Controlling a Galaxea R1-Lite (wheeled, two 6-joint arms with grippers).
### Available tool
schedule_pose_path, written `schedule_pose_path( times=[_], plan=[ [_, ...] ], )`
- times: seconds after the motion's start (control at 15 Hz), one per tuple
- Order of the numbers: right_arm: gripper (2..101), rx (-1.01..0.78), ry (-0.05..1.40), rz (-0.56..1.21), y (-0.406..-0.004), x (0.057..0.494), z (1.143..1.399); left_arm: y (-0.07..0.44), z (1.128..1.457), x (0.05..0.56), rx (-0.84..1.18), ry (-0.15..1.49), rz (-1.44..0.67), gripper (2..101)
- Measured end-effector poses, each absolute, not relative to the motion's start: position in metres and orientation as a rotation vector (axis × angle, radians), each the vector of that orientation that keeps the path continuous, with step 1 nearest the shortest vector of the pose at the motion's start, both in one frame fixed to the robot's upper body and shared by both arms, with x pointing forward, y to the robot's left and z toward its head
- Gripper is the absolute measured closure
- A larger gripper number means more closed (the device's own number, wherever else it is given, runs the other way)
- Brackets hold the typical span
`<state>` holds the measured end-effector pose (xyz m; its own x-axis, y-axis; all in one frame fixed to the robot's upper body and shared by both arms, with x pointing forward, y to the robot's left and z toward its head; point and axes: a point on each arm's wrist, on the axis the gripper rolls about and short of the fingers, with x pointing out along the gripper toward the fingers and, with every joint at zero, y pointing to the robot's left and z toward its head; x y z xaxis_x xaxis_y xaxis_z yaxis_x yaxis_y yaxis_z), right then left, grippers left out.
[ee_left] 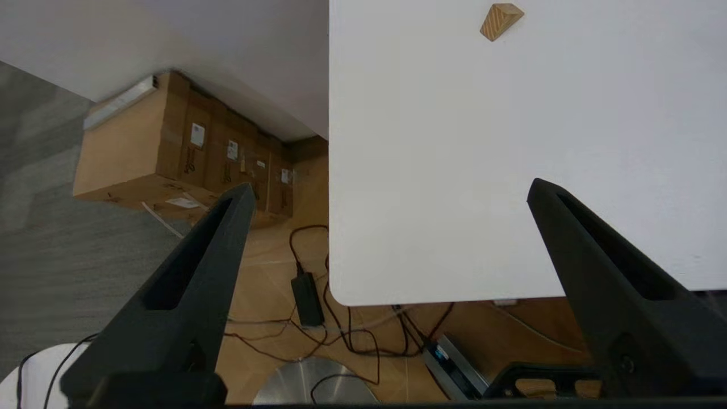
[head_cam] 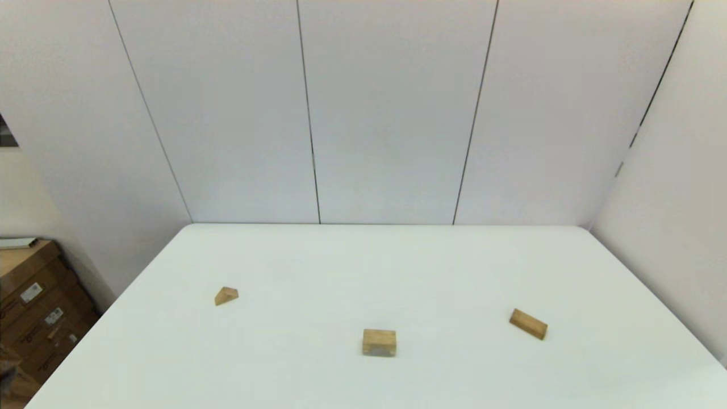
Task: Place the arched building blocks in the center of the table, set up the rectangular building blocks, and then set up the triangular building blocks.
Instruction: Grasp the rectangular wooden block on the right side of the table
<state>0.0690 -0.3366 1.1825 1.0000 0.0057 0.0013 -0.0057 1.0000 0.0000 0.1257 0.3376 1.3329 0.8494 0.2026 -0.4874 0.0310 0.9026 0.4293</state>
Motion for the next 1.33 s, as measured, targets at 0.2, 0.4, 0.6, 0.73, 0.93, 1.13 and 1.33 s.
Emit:
schedule_pose_path(
  times=[0.2, 0.4, 0.6, 0.73, 0.93, 1.13, 1.33],
  plan=[
    [4.3, 0.0, -0.001, 0.005, -0.337, 0.069, 1.182, 0.338, 1.303, 0.108, 0.45, 0.523, 0.099, 5.8],
    [4.3, 0.0, -0.001, 0.006, -0.337, 0.069, 1.182, 0.339, 1.281, 0.096, 0.446, 0.477, 0.109, 5.5],
    [4.3, 0.0, -0.001, 0.006, -0.337, 0.069, 1.182, 0.339, 1.266, 0.089, 0.44, 0.403, 0.115, 5.4],
    [4.3, 0.0, -0.001, 0.006, -0.337, 0.069, 1.182, 0.338, 1.256, 0.083, 0.435, 0.378, 0.1, 5.4],
    [4.3, 0.0, -0.001, 0.006, -0.337, 0.069, 1.182, 0.338, 1.242, 0.074, 0.424, 0.345, 0.102, 5.4],
    [4.3, 0.0, -0.001, 0.006, -0.337, 0.069, 1.182, 0.338, 1.226, 0.07, 0.398, 0.306, 0.118, 5.4],
    [4.3, 0.0, -0.001, 0.006, -0.337, 0.069, 1.182, 0.338, 1.209, 0.073, 0.378, 0.214, 0.141, 5.4]
  ],
)
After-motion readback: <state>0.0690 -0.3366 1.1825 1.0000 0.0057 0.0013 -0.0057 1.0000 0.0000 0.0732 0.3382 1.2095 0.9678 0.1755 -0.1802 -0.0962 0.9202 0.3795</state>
